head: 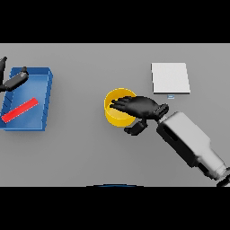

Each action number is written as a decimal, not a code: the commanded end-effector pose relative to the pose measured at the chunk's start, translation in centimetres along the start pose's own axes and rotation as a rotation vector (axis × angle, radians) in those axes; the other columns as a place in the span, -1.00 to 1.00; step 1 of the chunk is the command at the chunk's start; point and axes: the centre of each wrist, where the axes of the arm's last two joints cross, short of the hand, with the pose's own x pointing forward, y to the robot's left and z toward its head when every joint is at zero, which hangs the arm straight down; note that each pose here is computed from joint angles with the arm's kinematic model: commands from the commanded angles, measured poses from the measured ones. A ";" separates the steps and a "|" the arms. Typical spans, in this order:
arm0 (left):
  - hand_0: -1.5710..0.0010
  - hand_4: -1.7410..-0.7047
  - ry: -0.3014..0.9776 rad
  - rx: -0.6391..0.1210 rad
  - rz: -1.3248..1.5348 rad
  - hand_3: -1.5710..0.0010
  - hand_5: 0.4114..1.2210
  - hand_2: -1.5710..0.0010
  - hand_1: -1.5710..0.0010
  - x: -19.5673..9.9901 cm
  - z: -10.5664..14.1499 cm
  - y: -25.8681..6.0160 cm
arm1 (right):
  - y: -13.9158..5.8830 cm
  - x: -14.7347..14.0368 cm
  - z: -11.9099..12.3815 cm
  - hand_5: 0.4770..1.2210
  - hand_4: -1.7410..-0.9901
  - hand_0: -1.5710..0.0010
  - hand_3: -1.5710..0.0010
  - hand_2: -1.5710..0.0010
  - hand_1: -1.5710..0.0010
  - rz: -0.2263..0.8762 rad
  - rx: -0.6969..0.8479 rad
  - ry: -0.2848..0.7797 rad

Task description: Pick up the red beaker and tilt it to pour out 1 green nut into yellow bowl. Pick up the yellow bowl and place it on the metallic measuring scale.

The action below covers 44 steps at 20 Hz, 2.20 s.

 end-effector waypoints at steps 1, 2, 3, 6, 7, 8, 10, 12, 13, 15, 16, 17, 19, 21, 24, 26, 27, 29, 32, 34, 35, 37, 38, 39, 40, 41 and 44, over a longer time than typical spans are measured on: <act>1.00 0.82 0.010 0.008 -0.009 1.00 -0.20 1.00 1.00 -0.2 -0.2 0.2 | -0.2 0.2 -0.3 -0.45 0.16 1.00 1.00 1.00 1.00 0.010 0.016 0.009; 1.00 0.82 0.003 0.001 -0.007 1.00 -0.20 1.00 1.00 -0.3 0.0 0.1 | -0.3 0.2 -0.6 -0.43 0.16 1.00 1.00 1.00 1.00 0.024 0.031 0.012; 1.00 0.83 0.007 0.002 -0.011 1.00 -0.21 1.00 1.00 -0.4 0.1 0.1 | 0.0 0.3 -0.8 -0.39 0.16 1.00 1.00 1.00 1.00 0.031 0.044 0.009; 1.00 0.83 0.006 0.003 -0.004 1.00 -0.22 1.00 1.00 -0.1 -0.1 0.2 | 0.2 0.7 -1.5 -0.25 0.12 1.00 0.94 0.96 0.99 0.035 0.055 0.025; 1.00 0.83 0.004 -0.002 -0.007 1.00 -0.22 1.00 1.00 0.0 0.0 -0.1 | -0.1 0.3 -1.5 -0.17 0.07 0.98 0.88 0.91 0.95 0.052 0.057 0.039; 1.00 0.83 0.000 0.001 -0.006 1.00 -0.23 1.00 1.00 0.2 -0.2 0.0 | -0.1 0.8 -1.6 -0.08 0.01 0.88 0.80 0.83 0.86 0.063 0.063 0.039; 1.00 0.83 -0.002 -0.002 -0.003 1.00 -0.23 1.00 1.00 -0.1 -0.1 0.0 | -0.2 0.9 -1.5 0.31 -0.16 0.35 0.54 0.51 0.44 0.074 0.072 0.023; 1.00 0.82 0.003 0.003 -0.002 1.00 -0.22 1.00 1.00 0.0 0.0 0.0 | -0.1 1.0 -1.5 0.56 -0.45 -0.13 0.24 -0.04 -0.08 0.064 0.102 0.030; 1.00 0.82 -0.001 0.003 0.003 1.00 -0.22 1.00 1.00 -0.1 0.2 0.1 | -0.3 1.0 -1.6 0.65 -0.55 -0.31 0.12 -0.23 -0.26 0.058 0.122 0.019; 1.00 0.82 0.004 0.005 -0.004 1.00 -0.22 1.00 1.00 0.0 0.3 0.2 | -0.3 0.6 -1.2 0.77 -0.70 -0.56 -0.19 -0.51 -0.53 0.050 0.140 0.001; 1.00 0.82 0.011 0.007 -0.004 1.00 -0.22 1.00 1.00 -0.1 0.2 0.3 | -0.3 0.4 -0.9 0.82 -0.75 -0.65 -0.30 -0.61 -0.62 0.039 0.145 -0.005; 1.00 0.82 0.013 0.008 -0.002 1.00 -0.22 1.00 1.00 -0.3 0.2 0.4 | -0.3 0.4 -0.8 0.86 -0.80 -0.72 -0.39 -0.63 -0.70 0.038 0.144 -0.007; 1.00 0.81 0.001 0.008 0.001 1.00 -0.22 1.00 1.00 0.1 0.2 0.3 | -0.7 0.6 -0.8 0.91 -0.87 -0.82 -0.47 -0.72 -0.81 0.046 0.143 0.009; 1.00 0.80 -0.005 0.008 0.006 1.00 -0.23 1.00 1.00 0.2 0.4 0.4 | -0.8 0.8 -0.7 0.94 -0.92 -0.88 -0.50 -0.81 -0.88 0.048 0.139 0.021; 1.00 0.81 -0.004 0.007 -0.001 1.00 -0.23 1.00 1.00 -0.3 0.7 0.0 | -1.6 0.8 0.2 0.97 -0.96 -0.94 -0.52 -0.87 -0.94 0.046 0.119 0.012; 1.00 0.81 0.006 0.009 0.005 1.00 -0.23 1.00 1.00 -0.3 0.7 0.1 | -2.8 1.1 1.2 0.98 -0.97 -0.96 -0.61 -0.87 -0.96 0.045 0.099 0.005; 1.00 0.82 0.000 0.006 0.001 1.00 -0.23 1.00 1.00 0.0 0.7 0.0 | -3.4 0.9 1.8 0.98 -0.97 -0.97 -0.69 -0.90 -0.97 0.048 0.091 0.010; 1.00 0.82 -0.004 0.007 -0.007 1.00 -0.24 1.00 1.00 0.2 0.7 -0.1 | -4.9 1.1 2.6 0.99 -0.97 -0.98 -0.73 -0.93 -0.98 0.070 0.072 0.036; 1.00 0.82 0.005 0.002 -0.007 1.00 -0.23 1.00 1.00 -0.1 0.5 0.0 | -7.4 1.4 4.3 0.99 -0.96 -0.99 -0.67 -0.97 -0.99 0.091 0.040 0.069; 1.00 0.81 0.005 0.009 0.003 1.00 -0.23 1.00 1.00 0.4 0.2 0.6 | -7.9 0.9 4.9 1.00 -0.95 -0.99 -0.61 -0.98 -0.99 0.082 0.026 0.113; 1.00 0.80 -0.003 0.008 0.011 1.00 -0.23 1.00 1.00 0.4 0.4 0.6 | -8.0 0.6 5.0 1.00 -0.95 -0.99 -0.59 -0.98 -0.99 0.079 0.025 0.121; 1.00 0.82 -0.004 0.013 -0.010 1.00 -0.23 1.00 1.00 0.5 0.5 0.4 | -8.3 0.2 5.5 1.00 -0.94 -1.00 -0.58 -0.99 -1.00 0.087 0.013 0.118; 1.00 0.82 -0.009 0.015 -0.012 1.00 -0.23 1.00 1.00 0.5 0.7 0.4 | -8.9 -0.2 5.8 1.00 -0.94 -1.00 -0.58 -0.99 -1.00 0.103 -0.004 0.110; 1.00 0.81 -0.012 0.019 -0.012 1.00 -0.21 1.00 1.00 0.4 0.6 0.7 | -9.4 -0.8 6.2 1.00 -0.94 -1.00 -0.61 -0.99 -1.00 0.122 -0.013 0.124; 1.00 0.80 -0.014 0.018 -0.005 1.00 -0.20 1.00 1.00 0.6 0.7 0.8 | -10.0 -1.1 6.3 1.00 -0.95 -1.00 -0.68 -0.99 -1.00 0.131 -0.034 0.149; 1.00 0.79 -0.006 0.017 -0.001 1.00 -0.19 1.00 1.00 0.6 0.7 0.6 | -10.4 -1.7 6.4 1.00 -0.94 -1.00 -0.69 -1.00 -1.00 0.128 -0.053 0.172; 1.00 0.81 0.000 0.020 -0.020 1.00 -0.20 1.00 1.00 0.4 1.1 0.9 | -11.2 -4.1 7.1 1.00 -0.94 -1.00 -0.60 -1.00 -1.00 0.121 -0.087 0.240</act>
